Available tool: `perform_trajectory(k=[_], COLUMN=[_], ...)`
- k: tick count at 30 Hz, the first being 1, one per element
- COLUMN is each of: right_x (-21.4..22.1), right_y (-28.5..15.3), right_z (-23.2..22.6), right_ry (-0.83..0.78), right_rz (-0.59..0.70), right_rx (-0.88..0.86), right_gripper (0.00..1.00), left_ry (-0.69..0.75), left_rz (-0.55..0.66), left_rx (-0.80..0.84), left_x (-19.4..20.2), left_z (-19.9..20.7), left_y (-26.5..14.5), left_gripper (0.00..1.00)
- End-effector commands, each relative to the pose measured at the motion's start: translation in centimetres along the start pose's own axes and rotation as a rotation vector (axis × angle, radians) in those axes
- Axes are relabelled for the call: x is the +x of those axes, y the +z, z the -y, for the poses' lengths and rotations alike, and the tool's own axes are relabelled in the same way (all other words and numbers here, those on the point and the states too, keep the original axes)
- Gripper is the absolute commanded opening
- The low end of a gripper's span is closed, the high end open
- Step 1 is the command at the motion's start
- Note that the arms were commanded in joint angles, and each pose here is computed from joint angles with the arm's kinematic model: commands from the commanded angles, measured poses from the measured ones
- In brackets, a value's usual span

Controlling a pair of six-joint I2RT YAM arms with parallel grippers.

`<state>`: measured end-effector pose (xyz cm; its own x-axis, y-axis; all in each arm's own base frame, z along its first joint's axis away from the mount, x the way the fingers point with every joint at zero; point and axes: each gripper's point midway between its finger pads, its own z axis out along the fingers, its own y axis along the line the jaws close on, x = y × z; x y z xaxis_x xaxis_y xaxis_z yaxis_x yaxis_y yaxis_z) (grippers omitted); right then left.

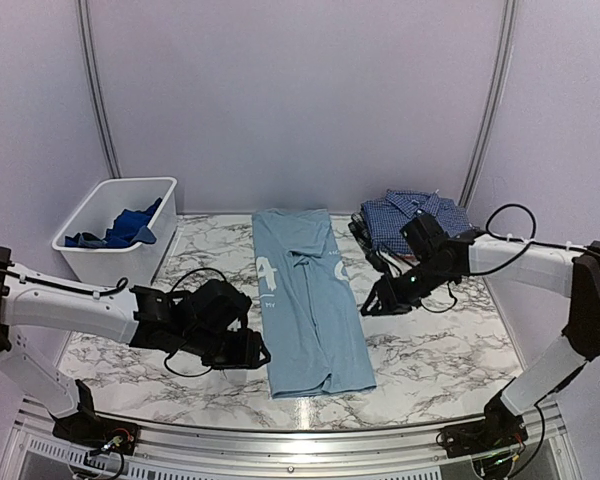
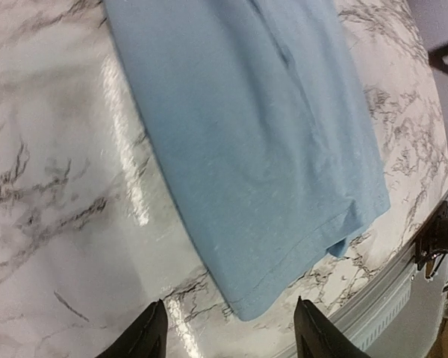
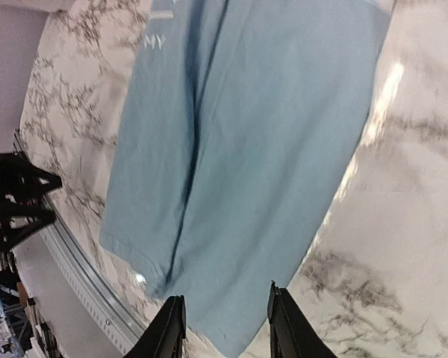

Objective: Fold and stack the mixed laundry pile
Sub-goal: Rotate the rectangle-folded T-shirt at the center of the board, then smooth out the rectangle-folded T-shirt at the center of the board.

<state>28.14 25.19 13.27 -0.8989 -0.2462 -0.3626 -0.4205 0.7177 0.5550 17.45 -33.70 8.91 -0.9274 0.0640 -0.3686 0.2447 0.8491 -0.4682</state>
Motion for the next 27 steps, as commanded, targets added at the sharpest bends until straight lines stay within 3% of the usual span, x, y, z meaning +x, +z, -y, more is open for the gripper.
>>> perform_trajectory(k=[1,9,21,27], right_x=[6.0,11.6,14.2,14.9], right_y=[0.5,1.6,3.6,4.3], right_z=[0.5,1.4,2.3,2.8], right_ry=[0.093,0.181,0.219,0.22], right_rz=[-0.075,-0.128,-0.178,-0.211], right_rx=[0.0,-0.025,-0.025,-0.014], right_gripper=[0.34,0.35,0.36,0.36], left_ry=[-0.144,-0.119,-0.041,-0.061], left_rz=[0.011,-0.06,-0.079,-0.101], left_rx=[0.08,0.071,-0.041,-0.108], left_x=[1.4,5.7,6.2,6.6], left_z=[0.8,2.6,3.0,2.1], left_y=[0.3,3.0,5.0,5.6], left_gripper=[0.56,0.53,0.48,0.35])
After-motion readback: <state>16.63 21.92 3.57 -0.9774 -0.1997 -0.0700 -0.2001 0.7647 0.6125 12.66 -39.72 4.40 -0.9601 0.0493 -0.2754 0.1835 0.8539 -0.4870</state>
